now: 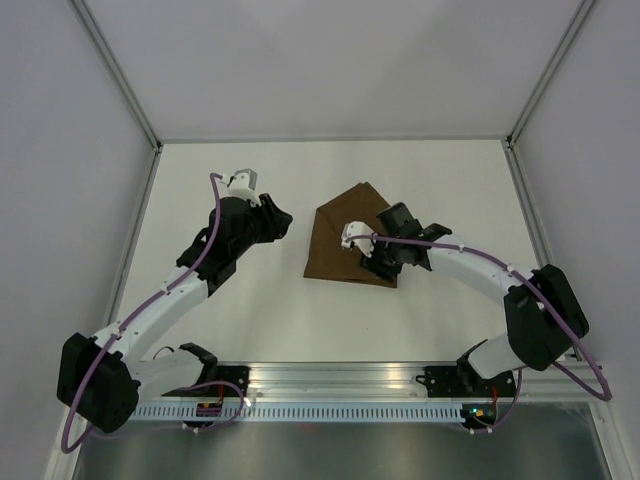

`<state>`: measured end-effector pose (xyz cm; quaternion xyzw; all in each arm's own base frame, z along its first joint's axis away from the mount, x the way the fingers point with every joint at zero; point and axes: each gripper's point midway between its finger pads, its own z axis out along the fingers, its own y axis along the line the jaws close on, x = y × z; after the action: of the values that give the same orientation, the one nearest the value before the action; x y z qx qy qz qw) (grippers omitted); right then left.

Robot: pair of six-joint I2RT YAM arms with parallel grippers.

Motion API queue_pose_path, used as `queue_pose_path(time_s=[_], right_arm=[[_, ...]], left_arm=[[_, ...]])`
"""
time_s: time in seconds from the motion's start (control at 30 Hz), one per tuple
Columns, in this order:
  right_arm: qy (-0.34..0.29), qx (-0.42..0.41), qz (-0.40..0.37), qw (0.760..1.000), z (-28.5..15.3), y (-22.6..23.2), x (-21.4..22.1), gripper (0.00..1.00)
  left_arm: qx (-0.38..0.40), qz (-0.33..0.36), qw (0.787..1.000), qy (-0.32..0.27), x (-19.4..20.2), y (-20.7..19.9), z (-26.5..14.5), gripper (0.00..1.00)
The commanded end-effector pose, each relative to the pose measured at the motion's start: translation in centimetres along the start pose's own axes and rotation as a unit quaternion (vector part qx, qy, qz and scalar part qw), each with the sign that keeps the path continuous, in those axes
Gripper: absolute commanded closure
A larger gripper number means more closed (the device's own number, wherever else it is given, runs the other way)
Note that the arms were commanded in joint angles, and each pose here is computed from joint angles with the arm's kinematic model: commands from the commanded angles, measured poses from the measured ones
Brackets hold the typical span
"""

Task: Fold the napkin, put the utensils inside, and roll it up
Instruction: Fold the napkin, then roll the napkin with the utensil

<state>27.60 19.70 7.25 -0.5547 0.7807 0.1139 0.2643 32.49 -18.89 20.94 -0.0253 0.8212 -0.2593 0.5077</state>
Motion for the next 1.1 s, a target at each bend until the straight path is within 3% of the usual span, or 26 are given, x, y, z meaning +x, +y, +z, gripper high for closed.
queue_pose_path(time_s=[0.0,0.67,1.07], right_arm=[[-0.037,0.044,-0.082,0.995,-0.6,-0.3,-1.8,0.42],[-0.044,0.015,-0.15,0.988,2.9,3.1,-5.0,0.31],[-0.011,0.015,-0.164,0.986,6.2,2.9,-3.8,0.38]], left_arm=[[0.009,0.008,1.0,-0.012,-0.8,-0.4,0.0,0.55],[0.01,0.011,1.0,-0.009,-1.1,-0.6,-0.1,0.55],[0.011,0.02,1.0,-0.003,-0.7,-0.5,0.2,0.55]])
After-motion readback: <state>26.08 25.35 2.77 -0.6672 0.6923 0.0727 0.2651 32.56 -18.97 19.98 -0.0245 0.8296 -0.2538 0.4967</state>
